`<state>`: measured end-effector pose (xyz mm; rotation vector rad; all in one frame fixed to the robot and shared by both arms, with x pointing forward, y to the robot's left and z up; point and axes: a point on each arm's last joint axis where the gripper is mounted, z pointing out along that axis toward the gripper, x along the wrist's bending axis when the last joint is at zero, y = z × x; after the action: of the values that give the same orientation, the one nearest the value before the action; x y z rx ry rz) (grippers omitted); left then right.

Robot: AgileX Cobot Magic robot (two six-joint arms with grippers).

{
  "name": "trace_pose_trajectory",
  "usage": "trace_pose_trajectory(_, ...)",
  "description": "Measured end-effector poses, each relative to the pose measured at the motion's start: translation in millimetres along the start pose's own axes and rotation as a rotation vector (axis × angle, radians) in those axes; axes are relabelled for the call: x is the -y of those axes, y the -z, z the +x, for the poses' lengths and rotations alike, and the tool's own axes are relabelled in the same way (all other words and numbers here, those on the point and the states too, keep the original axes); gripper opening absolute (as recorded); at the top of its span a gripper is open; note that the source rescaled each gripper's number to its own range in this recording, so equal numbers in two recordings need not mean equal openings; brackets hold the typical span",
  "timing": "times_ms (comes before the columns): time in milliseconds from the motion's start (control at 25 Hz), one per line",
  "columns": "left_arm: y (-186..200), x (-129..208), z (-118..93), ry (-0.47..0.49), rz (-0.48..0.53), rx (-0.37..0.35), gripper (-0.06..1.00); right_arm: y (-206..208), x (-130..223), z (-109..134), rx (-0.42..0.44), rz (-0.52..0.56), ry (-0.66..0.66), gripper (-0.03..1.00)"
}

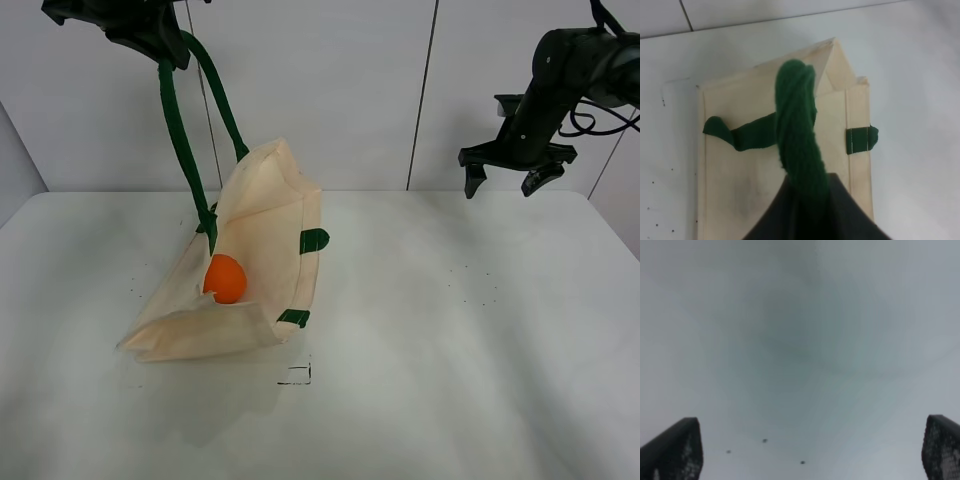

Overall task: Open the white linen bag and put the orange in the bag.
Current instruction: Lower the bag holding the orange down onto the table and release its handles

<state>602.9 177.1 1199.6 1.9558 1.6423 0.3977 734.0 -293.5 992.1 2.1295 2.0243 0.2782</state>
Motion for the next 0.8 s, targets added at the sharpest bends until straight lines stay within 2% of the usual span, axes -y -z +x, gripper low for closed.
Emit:
trace_pose_trajectory(200, 0.0, 0.0, 0.0, 0.0, 0.0, 0.0, 0.0, 6.5, 2.5, -2.7, -0.02, -0.001, 0.019, 1.0)
trace_pose_trajectory(400, 0.0, 0.0, 0.0, 0.0, 0.0, 0.0, 0.0, 29.6, 25.1, -2.8, -0.021, 0.031, 0.031, 1.0)
trace_pose_trajectory(560, 0.0, 0.0, 0.0, 0.0, 0.0, 0.0, 0.0, 58.4, 65.8, -5.4, -0.019, 0.082, 0.051, 1.0)
trace_pose_trajectory(800, 0.0, 0.0, 0.0, -0.003, 0.0, 0.0, 0.0, 115.8, 153.1, -10.8, -0.02, 0.101, 0.08, 1.0)
